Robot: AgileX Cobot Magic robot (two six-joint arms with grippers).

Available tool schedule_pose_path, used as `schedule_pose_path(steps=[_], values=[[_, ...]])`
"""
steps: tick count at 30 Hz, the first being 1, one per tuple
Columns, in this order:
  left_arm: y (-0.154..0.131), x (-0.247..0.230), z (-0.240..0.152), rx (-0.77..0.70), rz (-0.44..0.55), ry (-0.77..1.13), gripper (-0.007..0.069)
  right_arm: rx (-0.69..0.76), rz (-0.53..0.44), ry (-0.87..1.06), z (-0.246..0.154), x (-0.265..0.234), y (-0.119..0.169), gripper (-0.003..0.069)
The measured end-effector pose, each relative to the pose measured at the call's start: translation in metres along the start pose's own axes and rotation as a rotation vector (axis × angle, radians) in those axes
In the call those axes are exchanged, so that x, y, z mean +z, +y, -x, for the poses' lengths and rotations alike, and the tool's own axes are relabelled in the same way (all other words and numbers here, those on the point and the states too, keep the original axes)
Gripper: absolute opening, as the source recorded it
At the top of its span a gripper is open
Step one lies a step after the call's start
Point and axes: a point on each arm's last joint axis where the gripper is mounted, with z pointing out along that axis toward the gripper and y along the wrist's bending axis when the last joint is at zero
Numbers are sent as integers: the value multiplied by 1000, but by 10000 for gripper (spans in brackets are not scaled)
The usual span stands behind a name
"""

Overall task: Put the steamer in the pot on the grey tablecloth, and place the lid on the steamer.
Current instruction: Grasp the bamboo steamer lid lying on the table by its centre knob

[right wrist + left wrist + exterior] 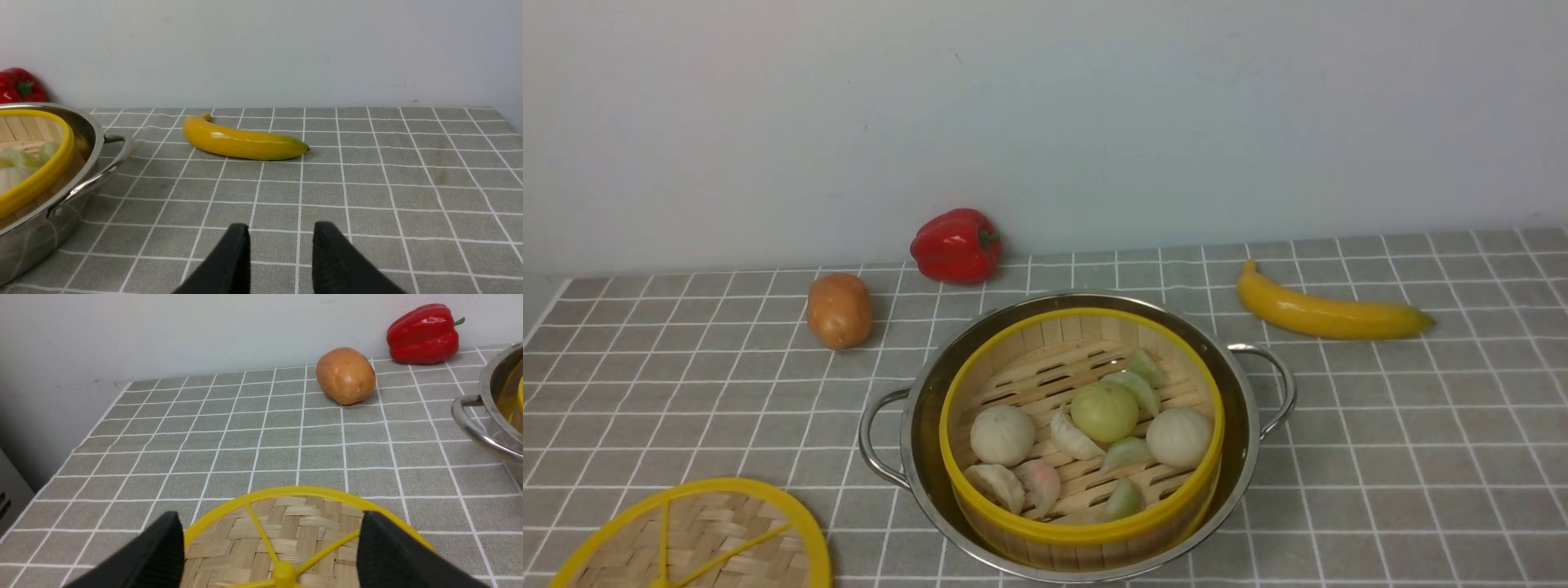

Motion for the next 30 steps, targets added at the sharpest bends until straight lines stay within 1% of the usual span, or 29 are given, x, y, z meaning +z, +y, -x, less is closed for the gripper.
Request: schedule_pose_path(steps=[10, 14, 16, 18, 21, 22, 25, 26, 28, 30], values=[[0, 0, 0, 0, 0, 0, 526, 11, 3, 0, 0, 0, 0, 239], [1, 0, 1, 41, 9, -10, 526, 11, 3, 0, 0, 0, 0, 239], [2, 0, 8, 117, 29, -83, 526, 11, 3, 0, 0, 0, 0, 239], [2, -1, 14, 105, 32, -149, 526, 11, 3, 0, 0, 0, 0, 239], [3, -5, 30, -40, 22, -331, 526, 11, 3, 0, 0, 0, 0, 239], [3, -5, 31, -61, 20, -345, 526, 11, 3, 1, 0, 0, 0, 239], [6, -12, 45, -244, 8, -524, 526, 12, 3, 1, 0, 0, 0, 239], [7, -13, 46, -257, 7, -540, 526, 12, 3, 1, 0, 0, 0, 239], [9, -16, 51, -431, -26, -613, 526, 21, 3, 1, 0, 0, 0, 239], [10, -18, 53, -548, -60, -637, 526, 25, 3, 1, 0, 0, 0, 239]])
